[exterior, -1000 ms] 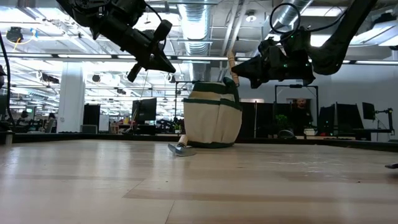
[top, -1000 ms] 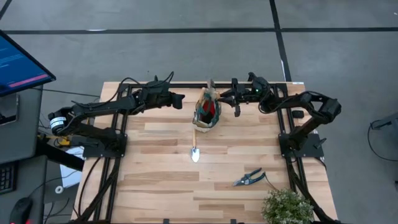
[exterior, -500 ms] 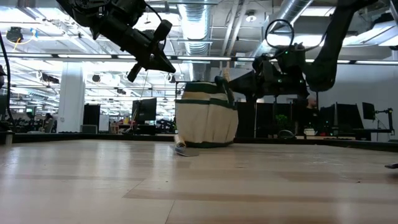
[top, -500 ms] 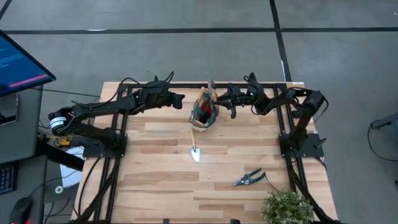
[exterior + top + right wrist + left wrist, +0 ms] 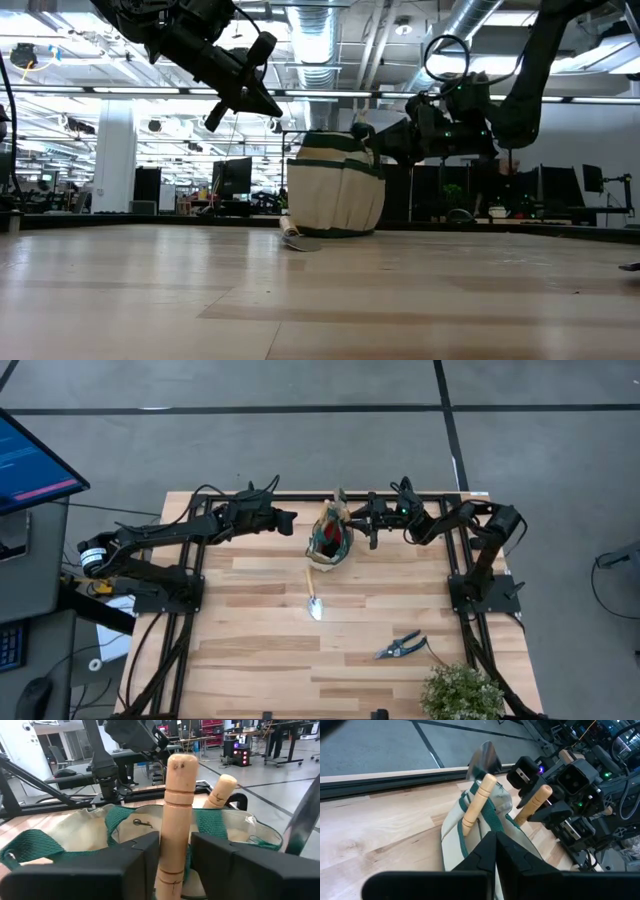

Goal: Pick & Place Garden tools in Gardening bag
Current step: Put the brown trowel into the gardening bag

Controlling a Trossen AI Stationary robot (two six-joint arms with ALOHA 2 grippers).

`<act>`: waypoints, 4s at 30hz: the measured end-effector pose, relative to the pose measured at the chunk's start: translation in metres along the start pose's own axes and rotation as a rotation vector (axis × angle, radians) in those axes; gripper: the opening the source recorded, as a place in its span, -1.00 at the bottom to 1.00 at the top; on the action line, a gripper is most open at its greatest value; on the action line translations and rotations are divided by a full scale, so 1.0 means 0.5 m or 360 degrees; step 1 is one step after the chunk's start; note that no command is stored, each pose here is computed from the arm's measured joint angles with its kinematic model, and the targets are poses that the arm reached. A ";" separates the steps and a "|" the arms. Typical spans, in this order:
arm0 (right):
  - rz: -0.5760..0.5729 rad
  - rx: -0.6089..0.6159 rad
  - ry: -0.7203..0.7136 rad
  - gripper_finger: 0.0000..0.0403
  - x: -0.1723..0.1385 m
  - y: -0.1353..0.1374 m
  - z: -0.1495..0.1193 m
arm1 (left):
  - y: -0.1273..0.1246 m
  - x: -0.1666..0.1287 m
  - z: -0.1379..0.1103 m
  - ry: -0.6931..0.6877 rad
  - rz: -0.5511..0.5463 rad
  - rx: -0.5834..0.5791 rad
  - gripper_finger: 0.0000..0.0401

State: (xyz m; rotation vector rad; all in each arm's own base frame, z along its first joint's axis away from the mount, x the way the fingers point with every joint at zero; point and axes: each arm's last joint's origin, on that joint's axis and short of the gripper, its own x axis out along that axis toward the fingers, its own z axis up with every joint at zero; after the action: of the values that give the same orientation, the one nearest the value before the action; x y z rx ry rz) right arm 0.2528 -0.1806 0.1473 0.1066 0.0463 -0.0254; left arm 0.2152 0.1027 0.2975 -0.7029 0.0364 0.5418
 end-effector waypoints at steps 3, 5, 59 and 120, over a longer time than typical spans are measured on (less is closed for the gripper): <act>-0.0001 -0.0009 -0.0010 -0.39 0.000 0.000 0.002 | 0.000 0.000 0.000 0.0000 0.0000 0.0001 -0.96; -0.0001 -0.0009 -0.0010 -0.35 0.000 0.000 0.002 | 0.000 0.000 0.000 0.0000 0.0000 0.0001 -0.96; -0.0514 0.0132 0.0117 -0.67 -0.178 0.188 0.231 | -0.095 -0.074 -0.187 0.0959 0.0188 -0.0795 -0.94; -0.0307 0.0318 0.0329 -0.34 -0.141 0.256 0.197 | -0.039 0.148 -0.354 0.0988 0.0611 -0.0662 -0.48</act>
State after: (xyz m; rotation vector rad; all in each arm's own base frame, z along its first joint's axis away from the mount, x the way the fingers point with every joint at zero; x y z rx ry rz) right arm 0.1902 -0.0622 0.2618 0.3039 0.2606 -0.2119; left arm 0.3145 0.0141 0.1577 -1.2652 0.6649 0.6868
